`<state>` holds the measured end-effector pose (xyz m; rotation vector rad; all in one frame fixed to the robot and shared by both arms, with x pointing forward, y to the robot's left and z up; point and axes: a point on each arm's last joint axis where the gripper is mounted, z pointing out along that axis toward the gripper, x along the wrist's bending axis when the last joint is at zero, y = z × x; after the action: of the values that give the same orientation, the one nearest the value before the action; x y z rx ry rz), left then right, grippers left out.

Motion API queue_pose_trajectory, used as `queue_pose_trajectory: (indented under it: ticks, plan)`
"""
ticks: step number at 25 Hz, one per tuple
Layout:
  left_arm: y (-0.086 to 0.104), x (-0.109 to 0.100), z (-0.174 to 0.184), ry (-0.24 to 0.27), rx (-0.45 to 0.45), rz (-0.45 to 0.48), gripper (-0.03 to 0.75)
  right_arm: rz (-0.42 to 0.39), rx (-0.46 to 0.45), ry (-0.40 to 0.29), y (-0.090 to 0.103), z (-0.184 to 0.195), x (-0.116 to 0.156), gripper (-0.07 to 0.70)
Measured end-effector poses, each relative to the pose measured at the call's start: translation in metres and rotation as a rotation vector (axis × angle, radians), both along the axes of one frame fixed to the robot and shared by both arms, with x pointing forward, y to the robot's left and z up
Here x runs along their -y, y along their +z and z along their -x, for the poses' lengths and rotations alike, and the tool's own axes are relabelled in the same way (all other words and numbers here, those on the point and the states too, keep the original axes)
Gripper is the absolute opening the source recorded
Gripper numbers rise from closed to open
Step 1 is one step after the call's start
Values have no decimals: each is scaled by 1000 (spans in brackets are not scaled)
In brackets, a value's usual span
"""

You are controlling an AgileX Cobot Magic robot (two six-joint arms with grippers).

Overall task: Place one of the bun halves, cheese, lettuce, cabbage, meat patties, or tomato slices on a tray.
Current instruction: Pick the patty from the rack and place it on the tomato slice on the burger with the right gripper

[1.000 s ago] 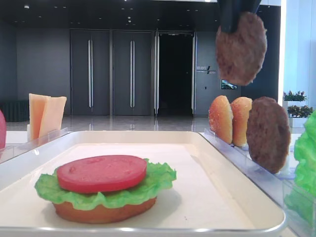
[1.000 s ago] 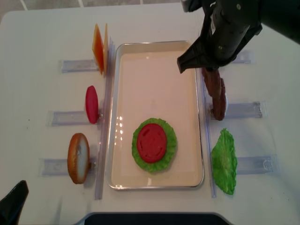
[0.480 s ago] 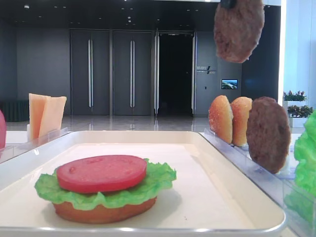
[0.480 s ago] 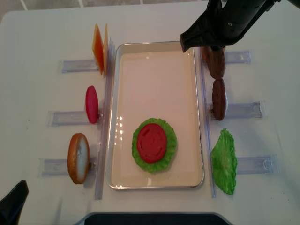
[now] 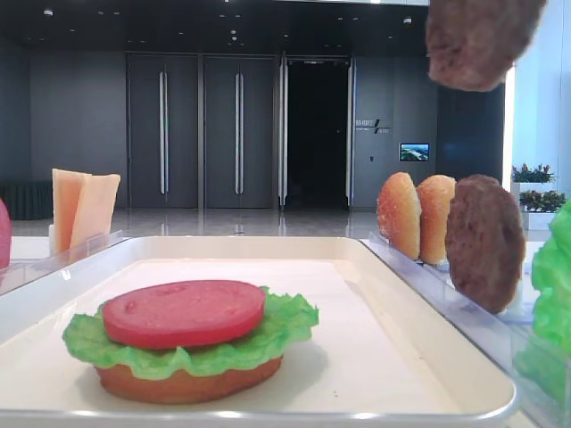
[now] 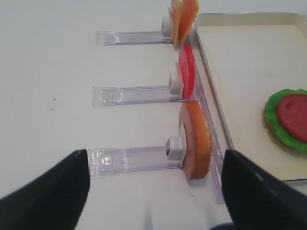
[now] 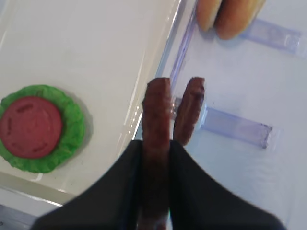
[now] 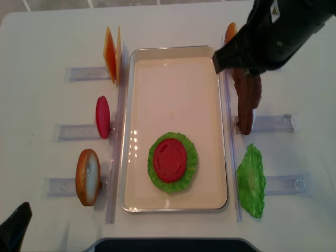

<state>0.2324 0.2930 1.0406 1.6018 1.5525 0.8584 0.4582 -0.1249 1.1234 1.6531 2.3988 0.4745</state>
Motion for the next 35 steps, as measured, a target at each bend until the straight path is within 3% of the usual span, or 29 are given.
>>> queue_pose_trajectory:
  ticks: [11, 20, 26, 32, 35]
  plan:
    - [0, 0, 0, 0, 0, 0, 660, -85, 9, -60, 2, 68, 53, 137]
    - [0, 0, 0, 0, 0, 0, 660, -149, -43, -55, -2, 75, 50, 137]
    - [0, 0, 0, 0, 0, 0, 660, -378, -51, 1, -7, 62, 18, 137]
    - [0, 0, 0, 0, 0, 0, 660, -667, -140, 56, -26, 50, -20, 137]
    - [0, 0, 0, 0, 0, 0, 660, -742, -174, 65, -38, 47, -29, 137]
